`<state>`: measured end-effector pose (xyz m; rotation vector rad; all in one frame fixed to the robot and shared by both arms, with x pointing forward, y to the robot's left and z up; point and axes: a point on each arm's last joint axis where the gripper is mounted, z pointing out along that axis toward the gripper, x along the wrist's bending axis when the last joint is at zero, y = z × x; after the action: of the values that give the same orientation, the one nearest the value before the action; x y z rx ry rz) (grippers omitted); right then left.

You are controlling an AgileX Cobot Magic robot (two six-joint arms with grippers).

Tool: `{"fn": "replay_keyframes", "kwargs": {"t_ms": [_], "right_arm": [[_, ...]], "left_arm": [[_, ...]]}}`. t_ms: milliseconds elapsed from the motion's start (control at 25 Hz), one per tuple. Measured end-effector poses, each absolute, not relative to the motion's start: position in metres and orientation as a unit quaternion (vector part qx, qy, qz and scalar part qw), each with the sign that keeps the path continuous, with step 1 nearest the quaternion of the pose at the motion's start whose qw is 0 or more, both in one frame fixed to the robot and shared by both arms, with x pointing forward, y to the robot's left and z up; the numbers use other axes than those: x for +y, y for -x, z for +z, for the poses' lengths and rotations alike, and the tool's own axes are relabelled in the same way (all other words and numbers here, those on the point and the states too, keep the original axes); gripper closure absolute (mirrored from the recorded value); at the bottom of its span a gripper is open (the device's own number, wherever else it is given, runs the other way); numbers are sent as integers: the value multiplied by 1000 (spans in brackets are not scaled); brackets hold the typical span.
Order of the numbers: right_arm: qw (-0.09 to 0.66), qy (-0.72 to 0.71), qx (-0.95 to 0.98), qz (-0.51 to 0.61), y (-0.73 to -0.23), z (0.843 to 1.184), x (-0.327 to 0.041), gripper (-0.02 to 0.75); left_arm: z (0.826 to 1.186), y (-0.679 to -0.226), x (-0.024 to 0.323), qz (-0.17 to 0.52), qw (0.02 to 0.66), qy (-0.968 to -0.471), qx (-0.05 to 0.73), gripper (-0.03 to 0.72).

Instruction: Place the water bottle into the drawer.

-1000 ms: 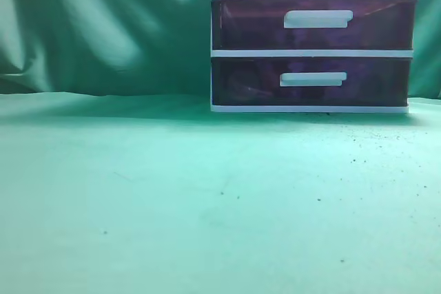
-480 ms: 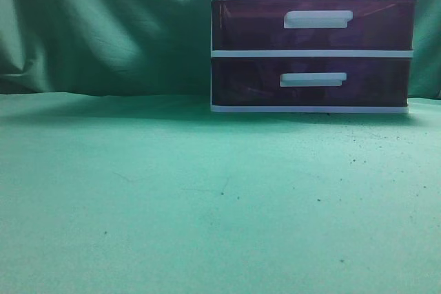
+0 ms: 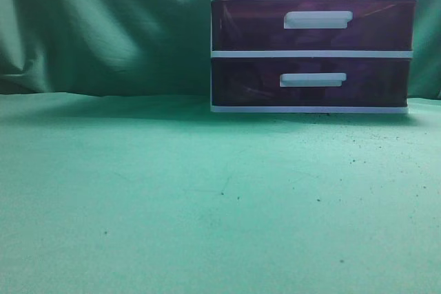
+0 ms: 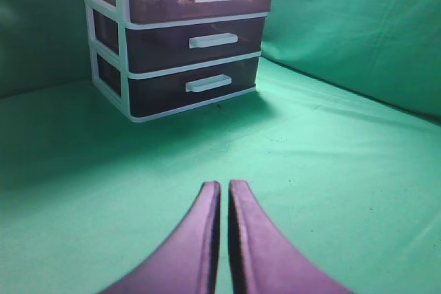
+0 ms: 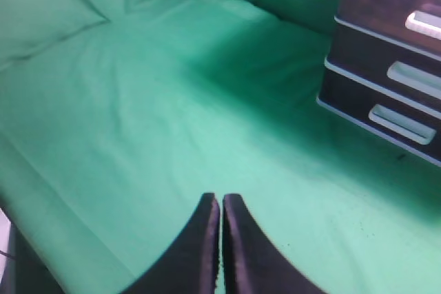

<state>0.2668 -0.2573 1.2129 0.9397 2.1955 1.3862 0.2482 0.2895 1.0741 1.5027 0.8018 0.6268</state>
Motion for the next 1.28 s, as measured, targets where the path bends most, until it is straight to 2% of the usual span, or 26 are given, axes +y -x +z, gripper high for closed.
{"fn": "replay_keyframes", "kwargs": {"t_ms": [280, 440, 640, 840, 1120, 1200, 1280], "right_arm": [[238, -286, 730, 573, -230, 1157, -277, 738], [279, -277, 692, 605, -238, 1124, -277, 738], [270, -302, 666, 626, -257, 1093, -267, 738], [253, -319, 664, 627, -264, 1076, -263, 738], [171, -354, 649, 651, -264, 1064, -255, 738], [178, -345, 659, 644, -264, 1062, -255, 738], [216, -318, 675, 629, -265, 1062, -256, 738]], "left_arm": [[1058, -255, 285, 269, 615, -652, 352, 688], [1043, -260, 283, 270, 595, -668, 357, 688], [1025, -264, 278, 252, 579, -682, 369, 688], [1015, -266, 276, 242, 570, -690, 376, 688], [1015, -266, 276, 241, 570, -689, 376, 688], [1015, -266, 276, 241, 570, -689, 376, 688], [1015, -266, 276, 240, 570, -689, 376, 688]]}}
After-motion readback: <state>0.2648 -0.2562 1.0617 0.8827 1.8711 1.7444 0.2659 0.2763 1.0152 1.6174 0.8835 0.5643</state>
